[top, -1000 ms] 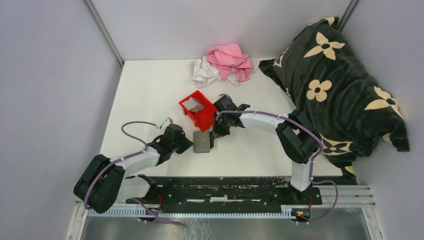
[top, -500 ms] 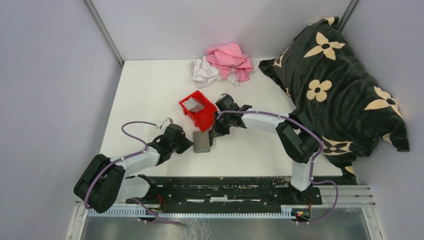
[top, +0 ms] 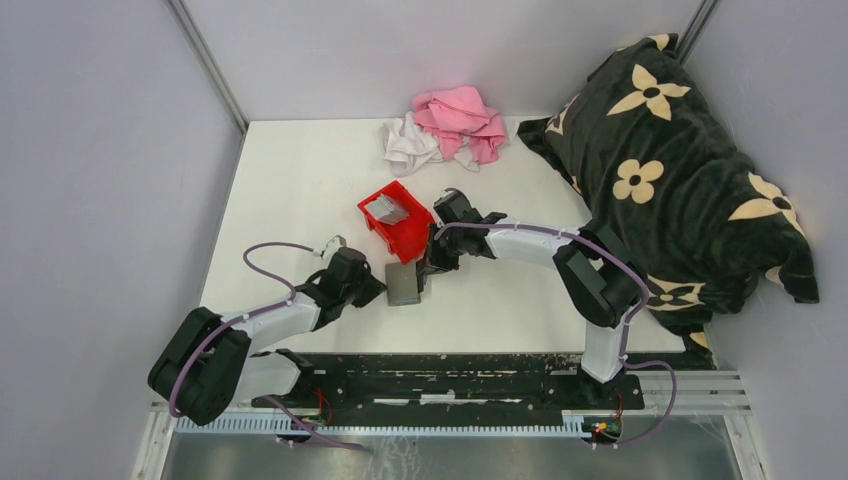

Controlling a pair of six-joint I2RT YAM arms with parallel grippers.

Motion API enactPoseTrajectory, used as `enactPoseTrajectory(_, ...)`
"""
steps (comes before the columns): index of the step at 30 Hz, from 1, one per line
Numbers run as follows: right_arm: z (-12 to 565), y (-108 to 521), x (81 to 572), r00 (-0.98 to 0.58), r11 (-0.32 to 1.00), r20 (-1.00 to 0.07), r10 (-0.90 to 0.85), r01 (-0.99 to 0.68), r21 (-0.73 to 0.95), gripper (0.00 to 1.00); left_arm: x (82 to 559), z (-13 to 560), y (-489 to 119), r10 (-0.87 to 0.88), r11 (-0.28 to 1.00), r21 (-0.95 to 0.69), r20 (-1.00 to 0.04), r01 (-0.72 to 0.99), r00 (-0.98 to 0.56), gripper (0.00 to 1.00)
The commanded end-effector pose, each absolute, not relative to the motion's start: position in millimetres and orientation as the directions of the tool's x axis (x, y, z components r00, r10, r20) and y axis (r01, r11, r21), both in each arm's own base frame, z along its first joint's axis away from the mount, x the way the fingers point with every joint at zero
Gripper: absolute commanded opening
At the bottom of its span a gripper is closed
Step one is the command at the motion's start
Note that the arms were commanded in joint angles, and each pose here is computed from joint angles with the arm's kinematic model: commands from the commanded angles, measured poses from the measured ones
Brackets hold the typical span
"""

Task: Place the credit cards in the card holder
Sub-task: Adjust the card holder at the center of the board.

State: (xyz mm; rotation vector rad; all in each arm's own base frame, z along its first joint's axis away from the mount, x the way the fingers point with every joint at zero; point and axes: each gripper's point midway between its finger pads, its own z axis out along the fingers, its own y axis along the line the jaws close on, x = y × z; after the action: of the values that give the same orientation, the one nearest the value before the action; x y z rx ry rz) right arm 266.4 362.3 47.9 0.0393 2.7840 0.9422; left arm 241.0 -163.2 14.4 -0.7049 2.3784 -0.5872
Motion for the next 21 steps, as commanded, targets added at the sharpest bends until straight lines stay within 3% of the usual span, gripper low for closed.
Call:
enactPoseTrajectory(1, 94.9, 381.2, 271.8, -0.965, 0.696, -0.237, 0.110, -0.096, 0.712, 0.01, 216.9, -9.4, -145.3, -0.541, 0.822, -0.439, -0.403, -0.362, -0.738, 0.14)
enactPoseTrajectory(21, 105.3, 400.9, 251.4, -0.971, 0.631, -0.231, 0.063, -0.141, 0.763, 0.01, 204.2, -14.4, -151.6, -0.552, 0.795, -0.497, -0.360, -0.346, -0.752, 0.11)
